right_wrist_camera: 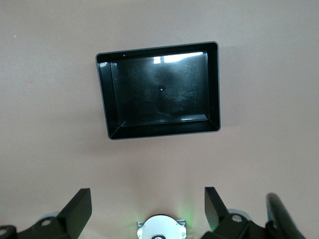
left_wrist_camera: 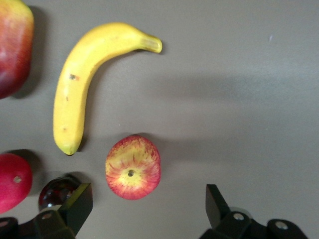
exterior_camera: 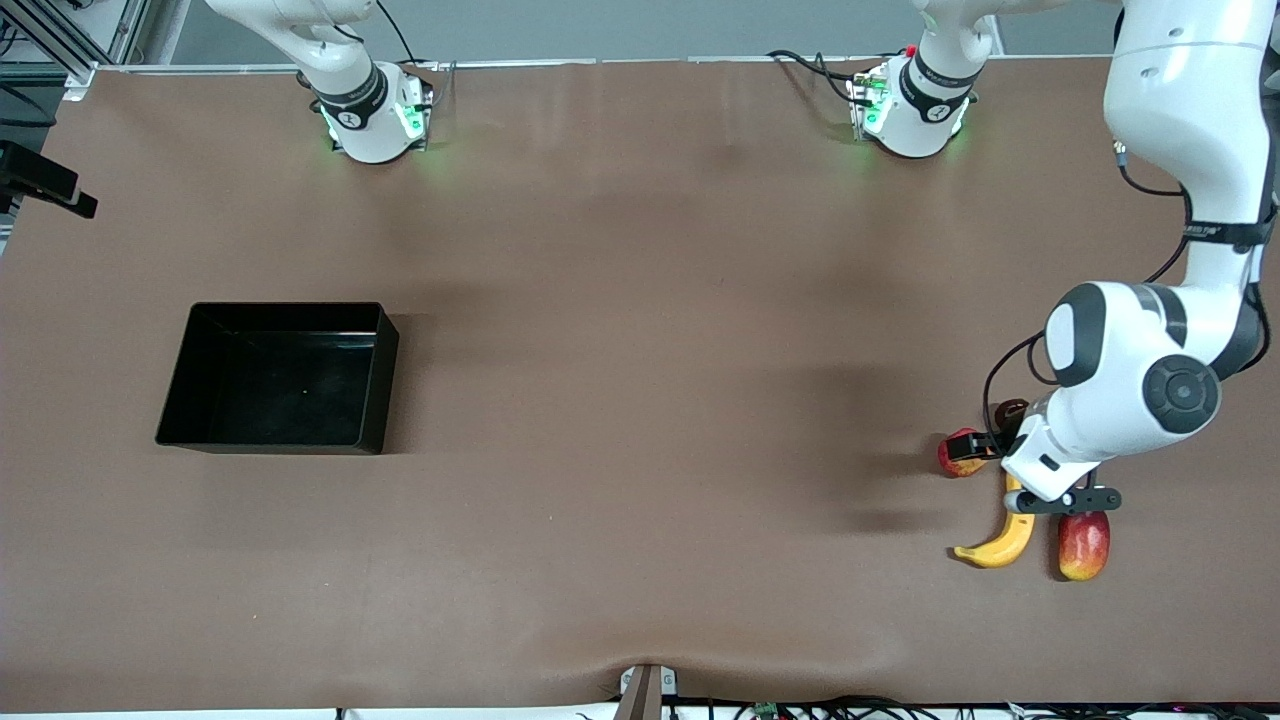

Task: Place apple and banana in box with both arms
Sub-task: 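Reach the left gripper to the red-yellow apple and grasp it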

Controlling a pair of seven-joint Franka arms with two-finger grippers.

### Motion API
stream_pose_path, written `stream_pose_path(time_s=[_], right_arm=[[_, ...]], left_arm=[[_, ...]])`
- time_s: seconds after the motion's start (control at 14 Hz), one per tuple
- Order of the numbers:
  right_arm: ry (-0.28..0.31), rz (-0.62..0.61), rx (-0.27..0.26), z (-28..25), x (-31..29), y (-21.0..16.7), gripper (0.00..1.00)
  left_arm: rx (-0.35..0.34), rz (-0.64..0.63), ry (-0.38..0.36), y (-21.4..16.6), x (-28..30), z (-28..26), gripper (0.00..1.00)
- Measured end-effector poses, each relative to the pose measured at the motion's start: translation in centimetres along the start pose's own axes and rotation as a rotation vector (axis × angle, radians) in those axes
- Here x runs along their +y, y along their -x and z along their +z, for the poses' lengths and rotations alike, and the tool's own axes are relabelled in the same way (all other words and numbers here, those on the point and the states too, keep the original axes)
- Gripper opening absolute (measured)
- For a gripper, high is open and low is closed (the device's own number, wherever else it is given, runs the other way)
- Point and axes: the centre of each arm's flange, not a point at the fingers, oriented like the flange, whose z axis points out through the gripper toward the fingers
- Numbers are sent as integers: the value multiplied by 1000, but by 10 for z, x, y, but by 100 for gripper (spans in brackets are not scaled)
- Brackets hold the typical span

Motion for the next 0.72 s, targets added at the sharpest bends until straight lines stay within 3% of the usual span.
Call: stream_pose_path(time_s=[0.43, 0.72], right_arm=[[0, 0, 0, 0, 0, 0, 100], [0, 0, 0, 0, 0, 0, 100]], left_arm=[[-61, 22, -40, 7, -3, 43, 100], [-53, 28, -54, 11, -9, 54, 100]])
